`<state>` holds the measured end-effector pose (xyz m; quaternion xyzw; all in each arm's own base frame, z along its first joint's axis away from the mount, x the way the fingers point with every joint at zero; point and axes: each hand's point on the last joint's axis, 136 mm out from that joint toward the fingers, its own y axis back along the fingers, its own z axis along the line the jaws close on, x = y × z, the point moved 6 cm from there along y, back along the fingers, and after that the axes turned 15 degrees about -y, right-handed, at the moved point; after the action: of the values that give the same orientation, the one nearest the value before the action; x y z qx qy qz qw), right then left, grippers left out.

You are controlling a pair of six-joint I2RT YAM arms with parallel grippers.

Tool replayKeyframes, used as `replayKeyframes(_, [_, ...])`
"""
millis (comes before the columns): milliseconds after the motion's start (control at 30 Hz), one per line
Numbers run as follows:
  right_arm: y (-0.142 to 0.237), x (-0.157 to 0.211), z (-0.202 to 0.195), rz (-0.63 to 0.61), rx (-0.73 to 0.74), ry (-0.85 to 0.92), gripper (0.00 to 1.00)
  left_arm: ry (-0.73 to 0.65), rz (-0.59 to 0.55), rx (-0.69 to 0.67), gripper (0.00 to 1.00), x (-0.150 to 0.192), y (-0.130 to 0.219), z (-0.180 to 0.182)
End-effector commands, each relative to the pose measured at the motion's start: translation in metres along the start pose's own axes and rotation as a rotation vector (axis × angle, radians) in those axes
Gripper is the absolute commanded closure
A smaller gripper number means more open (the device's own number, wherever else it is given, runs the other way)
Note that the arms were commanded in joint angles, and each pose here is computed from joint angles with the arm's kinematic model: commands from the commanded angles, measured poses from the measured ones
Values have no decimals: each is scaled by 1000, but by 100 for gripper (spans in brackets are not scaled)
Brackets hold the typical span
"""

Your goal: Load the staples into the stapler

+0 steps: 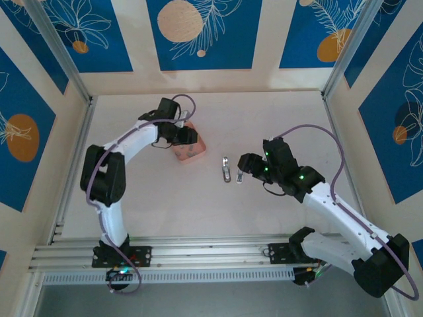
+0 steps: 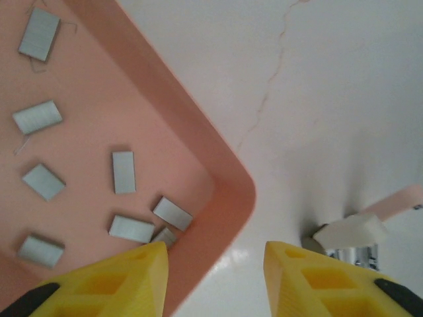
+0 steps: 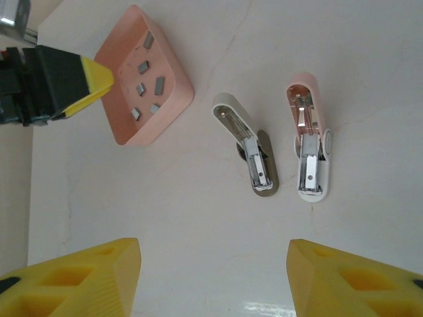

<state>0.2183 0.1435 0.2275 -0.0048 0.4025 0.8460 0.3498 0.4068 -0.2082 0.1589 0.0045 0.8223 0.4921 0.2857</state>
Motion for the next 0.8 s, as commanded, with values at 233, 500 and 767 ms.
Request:
replayKeyframes(233, [-7, -18, -22, -2, 23, -24, 39, -45, 216, -5, 61, 31, -10, 9])
replayKeyframes(500, [-4, -31, -26, 10, -12, -46, 40, -45, 233, -13, 60, 34, -21, 13])
replayKeyframes(767, [-6, -35, -27, 15, -25, -61, 41, -16, 203, -3, 60, 29, -31, 9])
